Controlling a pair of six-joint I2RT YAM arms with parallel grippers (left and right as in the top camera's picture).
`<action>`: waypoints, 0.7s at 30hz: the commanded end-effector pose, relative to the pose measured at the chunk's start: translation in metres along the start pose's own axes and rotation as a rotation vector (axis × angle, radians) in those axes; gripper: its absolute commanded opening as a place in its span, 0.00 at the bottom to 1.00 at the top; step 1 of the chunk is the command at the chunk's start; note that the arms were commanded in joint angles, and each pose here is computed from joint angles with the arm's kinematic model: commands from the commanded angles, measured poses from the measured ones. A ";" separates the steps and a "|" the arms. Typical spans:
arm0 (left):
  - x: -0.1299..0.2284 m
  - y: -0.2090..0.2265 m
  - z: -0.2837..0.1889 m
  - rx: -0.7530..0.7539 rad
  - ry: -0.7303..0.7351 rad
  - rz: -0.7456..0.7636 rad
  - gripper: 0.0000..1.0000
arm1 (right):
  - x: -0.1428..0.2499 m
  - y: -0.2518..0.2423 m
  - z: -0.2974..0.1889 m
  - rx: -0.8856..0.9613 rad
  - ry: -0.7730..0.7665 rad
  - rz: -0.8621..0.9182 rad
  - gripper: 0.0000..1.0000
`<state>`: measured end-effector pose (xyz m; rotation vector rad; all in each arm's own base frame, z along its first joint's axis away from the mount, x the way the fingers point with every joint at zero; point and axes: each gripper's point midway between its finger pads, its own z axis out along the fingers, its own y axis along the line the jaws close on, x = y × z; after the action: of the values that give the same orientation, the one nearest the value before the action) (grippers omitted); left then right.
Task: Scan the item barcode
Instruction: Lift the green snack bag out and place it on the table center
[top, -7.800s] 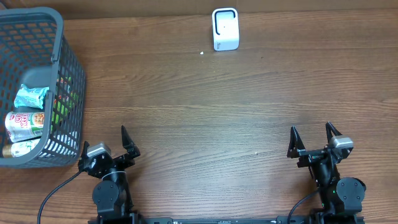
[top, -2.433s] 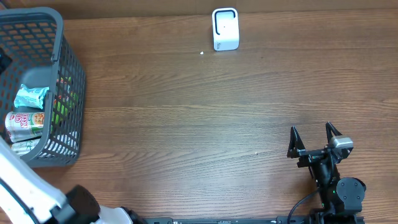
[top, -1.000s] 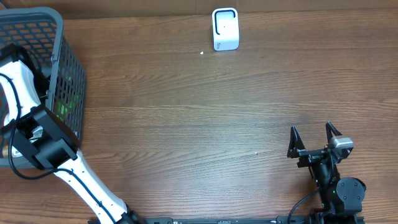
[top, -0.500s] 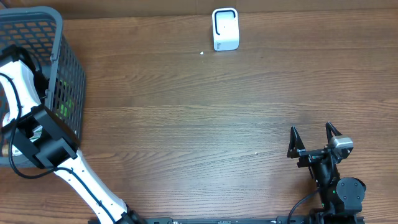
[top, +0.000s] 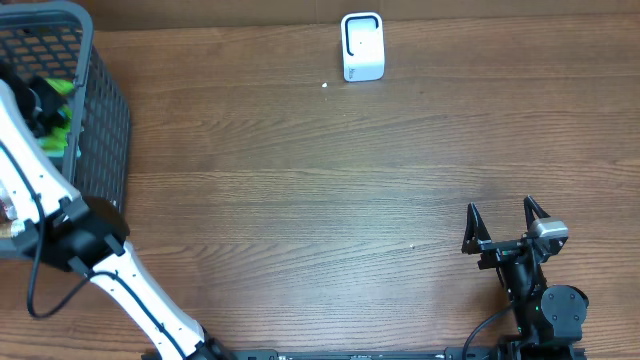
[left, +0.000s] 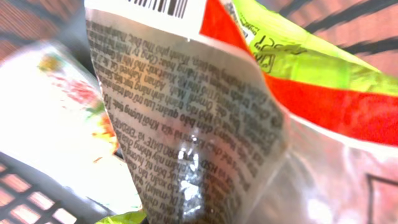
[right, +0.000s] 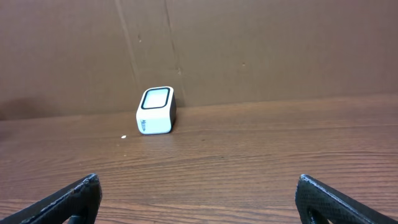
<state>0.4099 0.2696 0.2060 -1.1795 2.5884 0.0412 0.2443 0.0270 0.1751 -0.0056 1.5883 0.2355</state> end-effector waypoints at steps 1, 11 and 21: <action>-0.004 -0.018 -0.108 0.096 -0.241 0.007 0.04 | 0.003 0.000 0.000 -0.003 0.000 0.004 1.00; 0.057 -0.093 -0.220 0.336 -0.409 0.322 0.04 | 0.003 0.000 0.000 -0.003 0.000 0.004 1.00; 0.199 -0.215 -0.197 0.461 -0.119 0.701 0.04 | 0.003 0.000 0.000 -0.003 0.000 0.004 1.00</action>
<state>0.4042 -0.0014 0.3836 -0.2089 2.4567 -0.2491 0.2443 0.0271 0.1751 -0.0062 1.5883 0.2355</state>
